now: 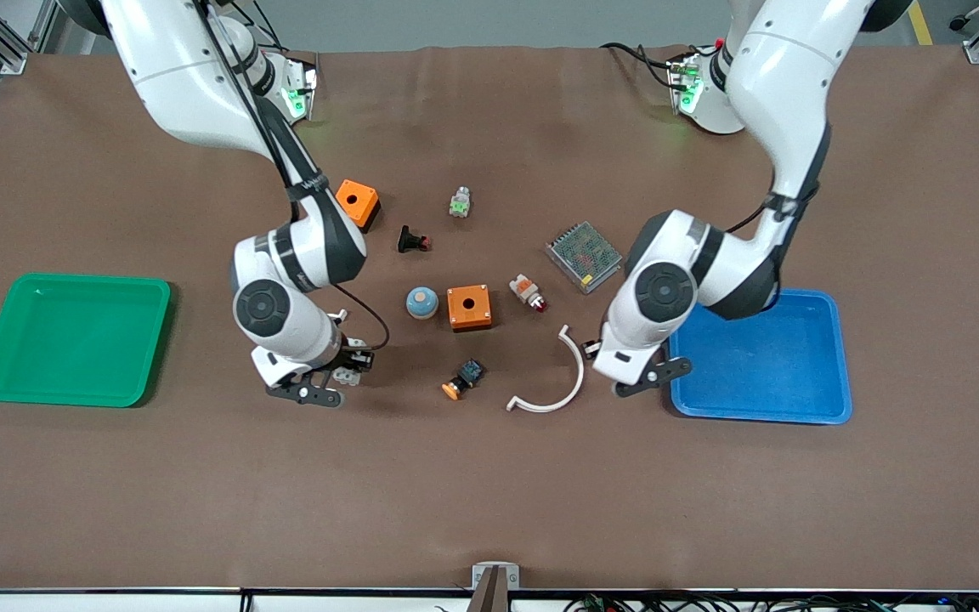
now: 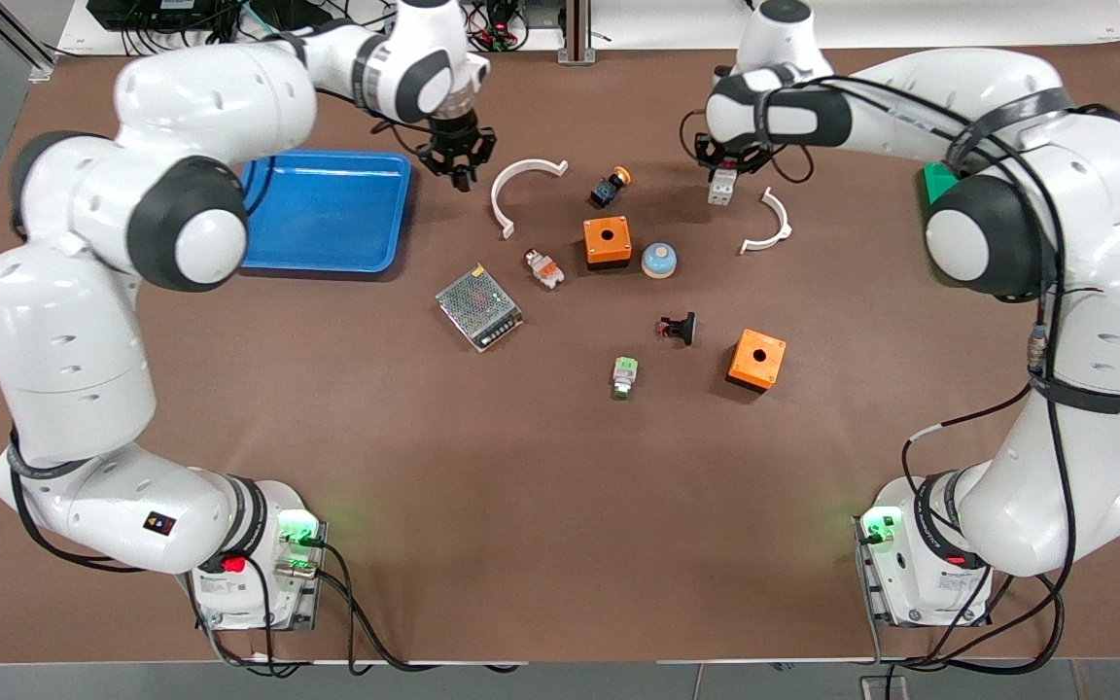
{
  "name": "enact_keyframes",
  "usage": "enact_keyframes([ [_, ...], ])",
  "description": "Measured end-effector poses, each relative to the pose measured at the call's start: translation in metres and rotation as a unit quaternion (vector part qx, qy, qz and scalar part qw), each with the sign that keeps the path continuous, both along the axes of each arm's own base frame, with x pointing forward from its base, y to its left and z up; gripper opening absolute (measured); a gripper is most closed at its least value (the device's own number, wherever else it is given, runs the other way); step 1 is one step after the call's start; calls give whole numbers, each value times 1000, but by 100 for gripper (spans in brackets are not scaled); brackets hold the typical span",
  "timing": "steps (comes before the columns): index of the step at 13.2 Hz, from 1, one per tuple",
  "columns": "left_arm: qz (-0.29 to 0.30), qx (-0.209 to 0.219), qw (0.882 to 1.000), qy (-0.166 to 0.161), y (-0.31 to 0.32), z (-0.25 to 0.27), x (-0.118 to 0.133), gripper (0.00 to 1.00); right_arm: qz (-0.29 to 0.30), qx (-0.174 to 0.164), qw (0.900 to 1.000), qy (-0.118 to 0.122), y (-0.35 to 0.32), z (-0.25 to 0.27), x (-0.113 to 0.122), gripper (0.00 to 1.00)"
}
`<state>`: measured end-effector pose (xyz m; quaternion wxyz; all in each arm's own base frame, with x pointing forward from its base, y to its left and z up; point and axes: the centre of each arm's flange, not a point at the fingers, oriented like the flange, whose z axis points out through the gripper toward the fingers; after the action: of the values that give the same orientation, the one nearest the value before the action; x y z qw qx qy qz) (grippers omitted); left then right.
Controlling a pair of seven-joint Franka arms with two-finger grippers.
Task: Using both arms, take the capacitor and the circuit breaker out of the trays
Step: 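Carry the capacitor and breaker out of the trays onto the table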
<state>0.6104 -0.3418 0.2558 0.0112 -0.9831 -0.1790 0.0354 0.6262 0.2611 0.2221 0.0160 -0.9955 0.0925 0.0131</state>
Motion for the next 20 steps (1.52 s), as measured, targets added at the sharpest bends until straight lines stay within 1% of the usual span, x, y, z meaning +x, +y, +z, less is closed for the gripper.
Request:
enact_keyframes([
  [4, 12, -10, 1000, -3, -46, -21, 3, 34, 6, 0, 1000, -9, 9, -19, -2, 40],
  [8, 13, -16, 1000, -5, -63, -25, 6, 34, 16, 0, 1000, -11, 21, -25, -8, 40],
  [9, 11, -17, 1000, -5, -68, -28, 5, 34, 15, 1, 1000, -12, 21, -24, -6, 46],
  [10, 9, -16, 1000, -3, -72, -32, 3, 34, 15, 2, 1000, -15, 21, -20, -4, 57],
  [11, 6, -16, 1000, -1, -76, -38, 1, 34, 14, 1, 1000, -15, 21, -17, -1, 66],
  [12, 4, -15, 1000, 1, -79, -44, 0, 34, 14, -1, 1000, -10, 21, -12, 2, 77],
  [14, 2, -13, 1000, 5, -82, -52, -2, 34, 21, -9, 1000, 16, 19, 12, 12, 99],
  [16, 2, -12, 1000, 8, -83, -58, -3, 34, 58, -17, 997, 57, 6, 54, 25, 100],
  [18, 2, -11, 1000, 10, -82, -62, -3, 34, 87, -15, 992, 87, -33, 104, 38, 100],
  [19, 2, -10, 1000, 11, -82, -64, -3, 34, 92, -15, 991, 95, -62, 130, 43, 100],
  [20, 2, -10, 1000, 11, -82, -63, -3, 34, 91, -23, 990, 101, -93, 153, 44, 100],
])
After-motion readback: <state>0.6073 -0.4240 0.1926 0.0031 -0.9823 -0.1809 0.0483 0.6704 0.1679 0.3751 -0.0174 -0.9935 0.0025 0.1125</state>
